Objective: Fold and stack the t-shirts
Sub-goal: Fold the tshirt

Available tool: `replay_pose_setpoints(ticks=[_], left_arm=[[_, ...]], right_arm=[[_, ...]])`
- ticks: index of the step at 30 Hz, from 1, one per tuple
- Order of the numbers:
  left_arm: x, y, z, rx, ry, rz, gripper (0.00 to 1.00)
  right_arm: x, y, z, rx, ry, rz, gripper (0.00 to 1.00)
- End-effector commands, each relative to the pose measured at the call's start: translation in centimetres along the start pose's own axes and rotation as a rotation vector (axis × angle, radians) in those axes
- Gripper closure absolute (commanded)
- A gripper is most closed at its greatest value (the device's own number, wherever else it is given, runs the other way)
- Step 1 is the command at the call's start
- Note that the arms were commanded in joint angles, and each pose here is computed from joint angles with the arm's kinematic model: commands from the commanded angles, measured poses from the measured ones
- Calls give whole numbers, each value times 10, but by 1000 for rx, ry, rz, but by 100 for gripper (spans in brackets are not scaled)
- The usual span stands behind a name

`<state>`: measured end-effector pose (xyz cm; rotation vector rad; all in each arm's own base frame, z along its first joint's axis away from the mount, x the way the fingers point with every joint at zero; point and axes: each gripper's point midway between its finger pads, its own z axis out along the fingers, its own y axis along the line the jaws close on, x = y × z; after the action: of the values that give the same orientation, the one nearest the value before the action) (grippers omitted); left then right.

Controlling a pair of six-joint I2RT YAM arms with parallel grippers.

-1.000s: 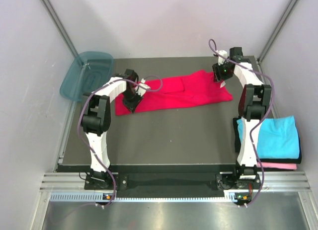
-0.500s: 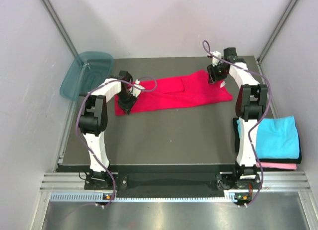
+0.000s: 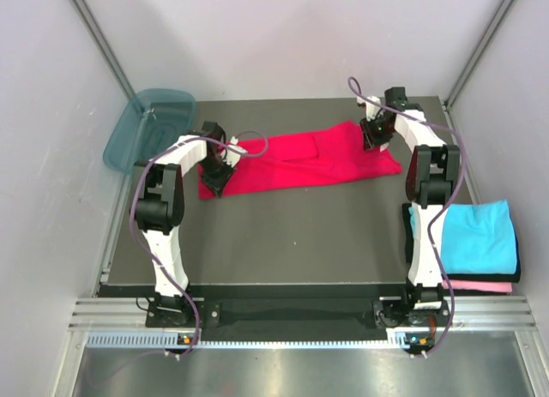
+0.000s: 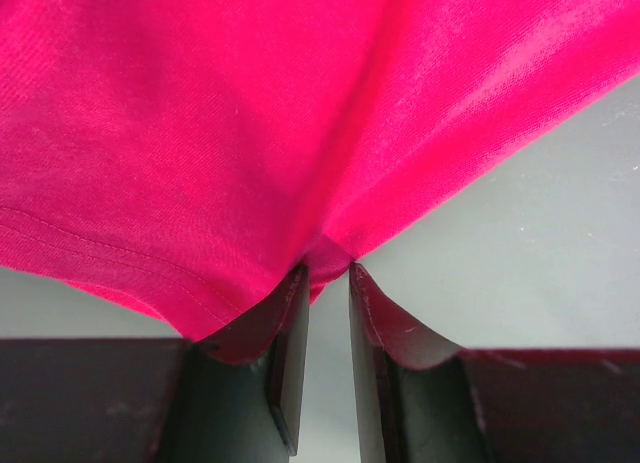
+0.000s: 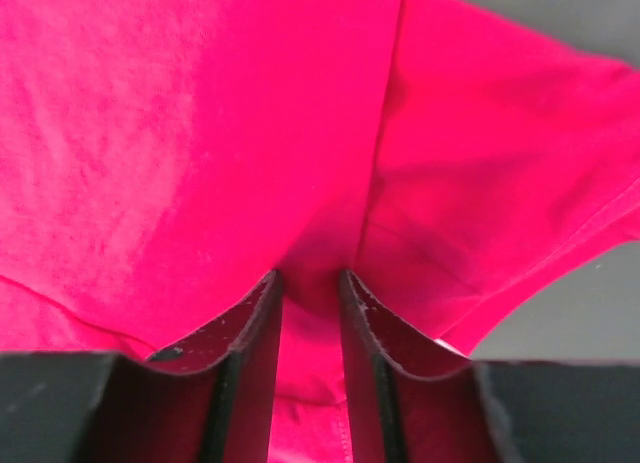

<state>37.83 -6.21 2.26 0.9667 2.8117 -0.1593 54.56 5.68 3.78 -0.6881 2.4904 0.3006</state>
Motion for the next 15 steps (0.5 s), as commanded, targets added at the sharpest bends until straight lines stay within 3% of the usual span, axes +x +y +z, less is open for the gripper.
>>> replay_pose_setpoints(ticks=[1,7,11,15], left_arm=[[4,6,1,-16,-2,-1,72],[3,6,2,-12,-1,0,72],[5,5,4,-11,3,0,72],[7,4,5,-8,5,-4,72]], right_arm=[[19,2,9,-27,60,11,71],[21,-7,7,21,68,25,74],[15,-20,3,89,53,14,96],[6,-31,-8,146,25,7,100]])
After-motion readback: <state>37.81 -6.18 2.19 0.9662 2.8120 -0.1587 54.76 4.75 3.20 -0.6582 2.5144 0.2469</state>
